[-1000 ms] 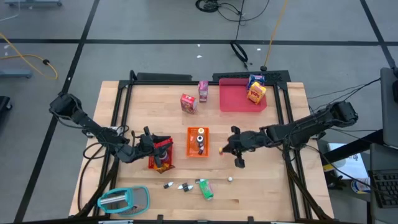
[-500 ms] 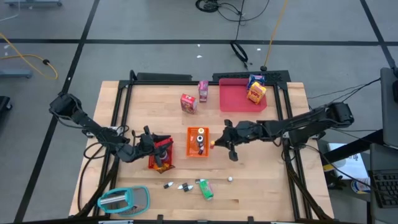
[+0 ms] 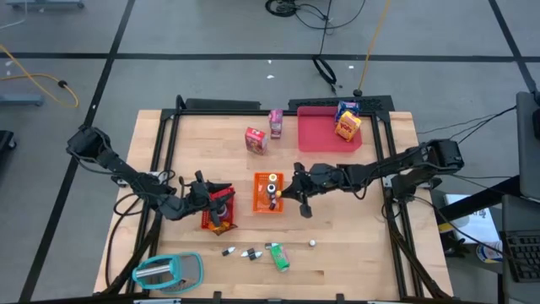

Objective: Pick & Place Kitchen Items
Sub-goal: Put the small yellow food coloring bottle into the orange bin

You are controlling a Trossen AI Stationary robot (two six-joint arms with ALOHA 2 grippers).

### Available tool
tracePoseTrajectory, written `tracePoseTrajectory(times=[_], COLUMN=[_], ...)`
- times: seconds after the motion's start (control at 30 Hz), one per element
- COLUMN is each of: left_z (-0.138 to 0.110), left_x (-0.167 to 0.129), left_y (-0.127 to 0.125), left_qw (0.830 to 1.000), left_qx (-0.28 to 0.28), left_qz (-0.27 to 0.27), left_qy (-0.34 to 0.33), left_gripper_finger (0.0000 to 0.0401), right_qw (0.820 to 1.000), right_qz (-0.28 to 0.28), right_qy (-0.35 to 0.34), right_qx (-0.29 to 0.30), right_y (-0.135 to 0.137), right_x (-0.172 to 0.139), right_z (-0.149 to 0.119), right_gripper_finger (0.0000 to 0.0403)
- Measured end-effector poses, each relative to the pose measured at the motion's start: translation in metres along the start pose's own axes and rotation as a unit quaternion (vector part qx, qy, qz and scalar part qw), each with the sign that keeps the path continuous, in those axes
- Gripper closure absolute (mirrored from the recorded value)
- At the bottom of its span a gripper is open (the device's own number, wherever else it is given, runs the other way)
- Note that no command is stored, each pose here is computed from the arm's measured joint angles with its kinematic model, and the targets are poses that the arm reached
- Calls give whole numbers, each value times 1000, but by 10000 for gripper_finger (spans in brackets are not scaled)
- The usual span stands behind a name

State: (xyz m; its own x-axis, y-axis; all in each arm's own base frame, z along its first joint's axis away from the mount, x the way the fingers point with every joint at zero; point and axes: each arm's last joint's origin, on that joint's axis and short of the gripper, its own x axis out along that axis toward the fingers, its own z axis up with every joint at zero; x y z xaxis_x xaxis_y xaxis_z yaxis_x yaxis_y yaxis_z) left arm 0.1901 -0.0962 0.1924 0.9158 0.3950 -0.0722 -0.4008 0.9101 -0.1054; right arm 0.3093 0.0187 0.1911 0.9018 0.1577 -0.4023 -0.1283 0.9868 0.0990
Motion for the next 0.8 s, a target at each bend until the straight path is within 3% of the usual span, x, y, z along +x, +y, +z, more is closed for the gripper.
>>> tracePoseTrajectory(times=[0.4,0.8], left_z=[-2,-2], left_x=[0,0], left_y=[0,0], left_qw=[1000,1000], left_qx=[4,3], left_qz=[1,1], left_qy=[5,5], left_gripper_finger=[267,268], right_qw=[1000,1000], right_qz=[-6,-7], right_qy=[-12,-12], right_qx=[0,0], right_y=[-2,-2], right_x=[1,1], right_z=[2,2], right_gripper_finger=[395,324])
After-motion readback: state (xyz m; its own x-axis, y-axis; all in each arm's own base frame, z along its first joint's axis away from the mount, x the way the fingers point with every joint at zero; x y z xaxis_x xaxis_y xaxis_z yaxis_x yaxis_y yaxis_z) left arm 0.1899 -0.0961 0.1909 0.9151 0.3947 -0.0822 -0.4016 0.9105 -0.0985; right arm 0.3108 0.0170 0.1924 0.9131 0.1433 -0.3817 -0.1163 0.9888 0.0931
